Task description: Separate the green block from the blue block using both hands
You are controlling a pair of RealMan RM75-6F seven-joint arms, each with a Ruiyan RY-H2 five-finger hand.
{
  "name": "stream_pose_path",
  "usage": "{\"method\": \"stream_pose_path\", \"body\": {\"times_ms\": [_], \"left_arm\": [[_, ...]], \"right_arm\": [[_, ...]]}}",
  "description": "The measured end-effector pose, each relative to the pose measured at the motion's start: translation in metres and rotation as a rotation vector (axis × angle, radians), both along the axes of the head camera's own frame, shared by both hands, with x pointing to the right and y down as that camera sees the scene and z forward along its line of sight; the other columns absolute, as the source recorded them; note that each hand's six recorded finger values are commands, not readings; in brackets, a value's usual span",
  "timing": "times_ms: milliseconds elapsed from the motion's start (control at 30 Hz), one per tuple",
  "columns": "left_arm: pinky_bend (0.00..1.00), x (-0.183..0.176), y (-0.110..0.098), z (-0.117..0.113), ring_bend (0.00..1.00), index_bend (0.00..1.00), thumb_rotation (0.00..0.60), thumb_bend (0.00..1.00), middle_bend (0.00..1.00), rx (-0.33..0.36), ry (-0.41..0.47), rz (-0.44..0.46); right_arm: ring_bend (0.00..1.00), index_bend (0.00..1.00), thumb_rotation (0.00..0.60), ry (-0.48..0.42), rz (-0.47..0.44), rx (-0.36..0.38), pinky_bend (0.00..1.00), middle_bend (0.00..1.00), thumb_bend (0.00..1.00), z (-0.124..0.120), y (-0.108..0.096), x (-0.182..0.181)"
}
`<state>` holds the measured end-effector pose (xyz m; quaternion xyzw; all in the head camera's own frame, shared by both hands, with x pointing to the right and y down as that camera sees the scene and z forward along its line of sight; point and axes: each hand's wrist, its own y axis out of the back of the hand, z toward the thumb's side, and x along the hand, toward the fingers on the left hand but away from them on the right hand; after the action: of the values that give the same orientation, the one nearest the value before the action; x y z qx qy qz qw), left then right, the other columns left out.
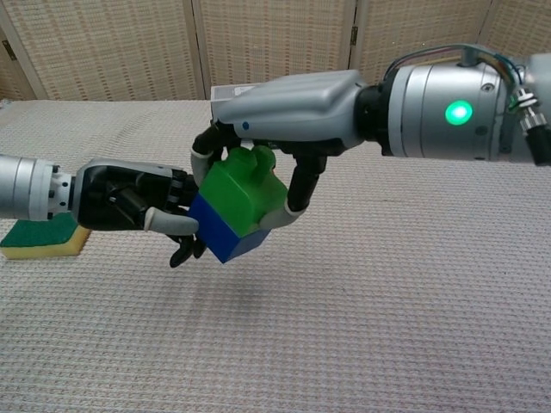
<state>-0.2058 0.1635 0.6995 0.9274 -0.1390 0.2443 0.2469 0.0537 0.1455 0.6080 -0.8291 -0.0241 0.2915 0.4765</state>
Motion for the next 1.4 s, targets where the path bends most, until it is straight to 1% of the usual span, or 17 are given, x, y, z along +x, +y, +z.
{"method": "stream_pose_path", "body": {"times_ms": [167,333,433,800,1033,1167,1400], "left_arm": [[0.64,-0.002,0.001,0.001,0.56,0.73,0.600,0.48,0.81,-0.012,0.002,-0.016],[0.67,-0.006,-0.001,0.002,0.58,0.75,0.600,0.48,0.82,-0.033,0.016,-0.053],[0.68,-0.009,-0.003,0.002,0.58,0.75,0.600,0.48,0.82,-0.035,0.023,-0.065],[0.69,-0.013,-0.004,0.002,0.59,0.76,0.600,0.50,0.83,-0.046,0.031,-0.110],[0.70,-0.015,-0.006,0.000,0.60,0.76,0.600,0.50,0.83,-0.047,0.039,-0.113],[0.70,-0.018,-0.008,0.000,0.60,0.76,0.600,0.50,0.83,-0.051,0.033,-0.125],[0.70,-0.022,-0.009,0.005,0.61,0.76,0.600,0.50,0.83,-0.057,0.015,-0.134]], "right_arm": [[0.64,0.80,0.600,0.004,0.018,-0.010,0.44,0.75,0.34,0.002,-0.003,0.002],[0.64,0.80,0.600,-0.001,0.049,-0.045,0.44,0.75,0.34,0.004,-0.005,0.002],[0.64,0.80,0.600,0.002,0.056,-0.043,0.44,0.75,0.34,0.007,-0.007,0.002],[0.64,0.80,0.600,-0.010,0.077,-0.055,0.45,0.75,0.34,0.013,-0.005,-0.001],[0.64,0.80,0.600,-0.019,0.102,-0.074,0.46,0.75,0.34,0.015,-0.007,-0.001],[0.64,0.80,0.600,-0.029,0.125,-0.082,0.46,0.75,0.34,0.014,-0.011,0.002],[0.64,0.80,0.600,-0.044,0.175,-0.117,0.47,0.75,0.34,0.013,-0.020,0.008]]}}
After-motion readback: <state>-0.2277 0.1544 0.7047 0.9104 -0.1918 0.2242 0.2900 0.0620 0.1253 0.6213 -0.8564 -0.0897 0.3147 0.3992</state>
